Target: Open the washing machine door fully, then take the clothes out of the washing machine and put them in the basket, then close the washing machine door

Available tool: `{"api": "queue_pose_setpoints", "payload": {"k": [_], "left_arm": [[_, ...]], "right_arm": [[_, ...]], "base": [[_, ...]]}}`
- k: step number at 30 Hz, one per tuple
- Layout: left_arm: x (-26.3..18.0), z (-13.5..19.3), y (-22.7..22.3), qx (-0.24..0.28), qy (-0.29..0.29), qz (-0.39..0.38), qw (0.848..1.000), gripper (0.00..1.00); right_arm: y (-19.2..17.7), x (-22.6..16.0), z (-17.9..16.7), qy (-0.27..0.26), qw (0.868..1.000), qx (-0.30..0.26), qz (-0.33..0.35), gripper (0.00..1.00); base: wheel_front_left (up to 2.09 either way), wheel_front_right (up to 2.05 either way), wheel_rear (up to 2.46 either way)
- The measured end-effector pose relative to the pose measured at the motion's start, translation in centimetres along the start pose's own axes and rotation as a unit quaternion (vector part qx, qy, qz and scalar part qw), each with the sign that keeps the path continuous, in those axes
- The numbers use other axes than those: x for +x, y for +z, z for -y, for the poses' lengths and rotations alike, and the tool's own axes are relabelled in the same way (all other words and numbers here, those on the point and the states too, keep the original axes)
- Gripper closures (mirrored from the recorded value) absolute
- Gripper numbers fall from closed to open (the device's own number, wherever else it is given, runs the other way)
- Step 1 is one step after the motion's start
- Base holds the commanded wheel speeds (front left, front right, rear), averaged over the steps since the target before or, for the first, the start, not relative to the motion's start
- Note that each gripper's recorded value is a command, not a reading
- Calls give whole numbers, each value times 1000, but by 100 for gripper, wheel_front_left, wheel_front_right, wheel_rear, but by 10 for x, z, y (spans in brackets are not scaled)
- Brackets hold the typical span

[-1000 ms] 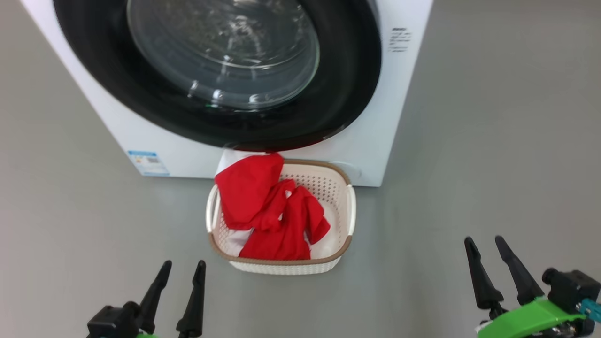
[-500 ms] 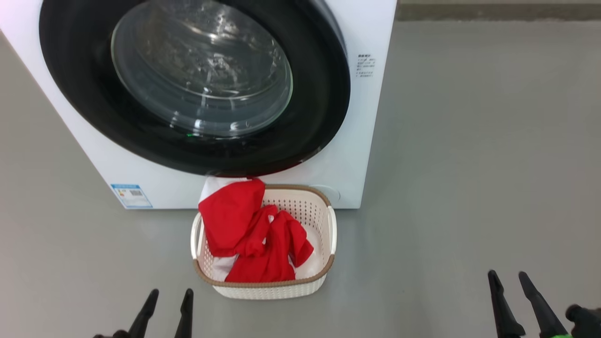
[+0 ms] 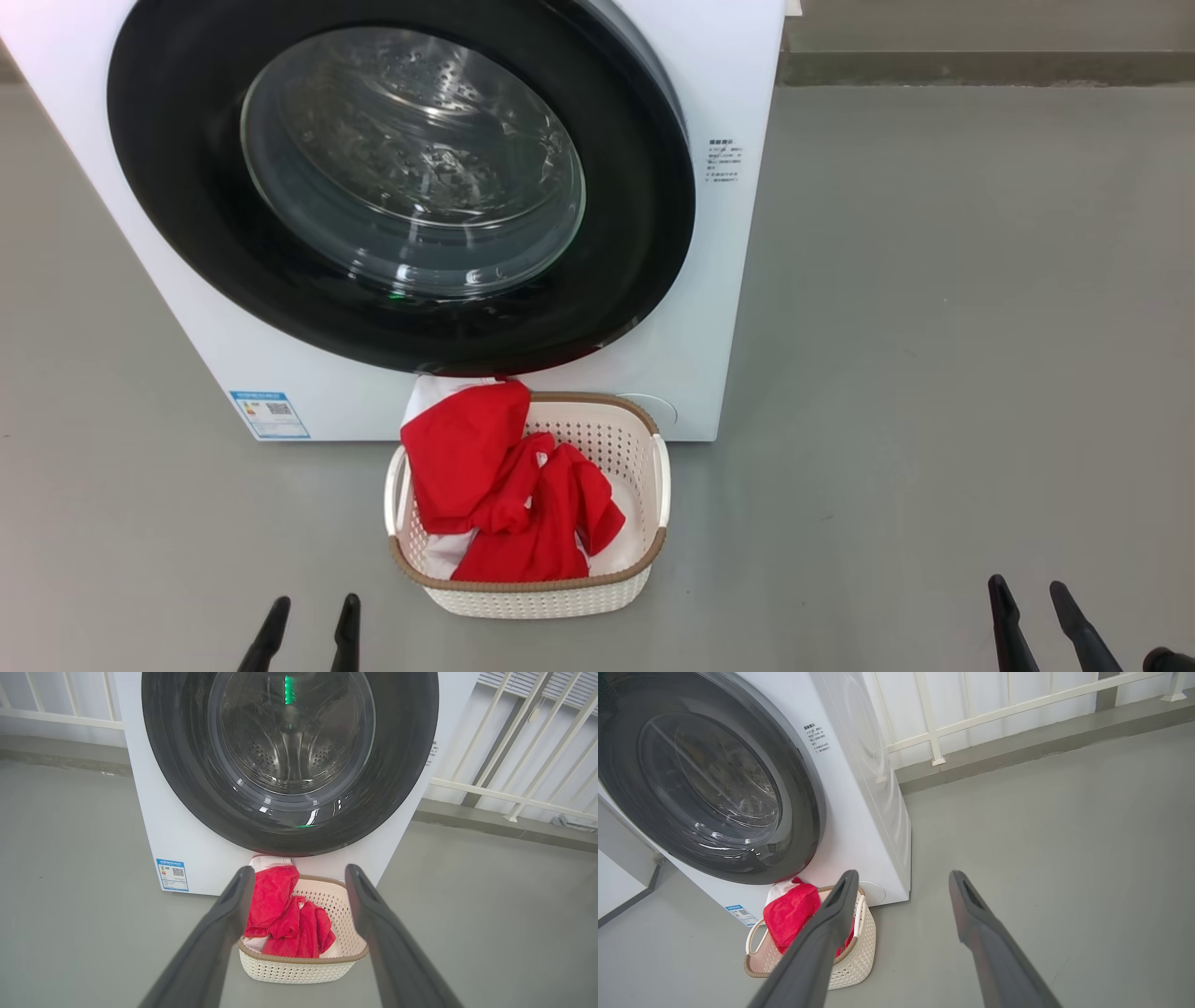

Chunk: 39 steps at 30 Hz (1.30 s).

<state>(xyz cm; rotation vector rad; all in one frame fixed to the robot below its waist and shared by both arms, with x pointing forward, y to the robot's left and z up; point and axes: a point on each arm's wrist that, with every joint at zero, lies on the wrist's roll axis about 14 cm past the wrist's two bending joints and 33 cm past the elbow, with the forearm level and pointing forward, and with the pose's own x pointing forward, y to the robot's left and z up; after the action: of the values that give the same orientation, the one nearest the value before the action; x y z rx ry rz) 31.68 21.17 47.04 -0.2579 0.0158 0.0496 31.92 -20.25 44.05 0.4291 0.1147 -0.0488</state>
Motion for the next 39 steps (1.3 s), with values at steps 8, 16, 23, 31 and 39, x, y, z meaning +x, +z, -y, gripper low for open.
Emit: {"api": "queue_pose_setpoints", "payload": {"k": [8,16,23,31,39], "left_arm": [[-3,-3,1,-1,5,2,1000,0],[-4,-5,0,0,8,1,1000,0],[-7,-3,-16,-10,12,-24,1000,100],[-10,-1,-30,-43,21,-46,998,100],[-9,-3,-33,-81,30,-54,995,100]], "right_arm": [[-1,0,-2,2,1000,1,-1,0],[-3,2,-4,3,1000,4,-4,0],[-19,-3,-2,-8,1000,13,-25,100],[-32,-7,1,-24,998,40,-46,100],[-33,-8,5,-35,995,74,-50,100]], "base": [[0,0,0],[0,0,0],[0,0,0],[0,0,0],[0,0,0]]}}
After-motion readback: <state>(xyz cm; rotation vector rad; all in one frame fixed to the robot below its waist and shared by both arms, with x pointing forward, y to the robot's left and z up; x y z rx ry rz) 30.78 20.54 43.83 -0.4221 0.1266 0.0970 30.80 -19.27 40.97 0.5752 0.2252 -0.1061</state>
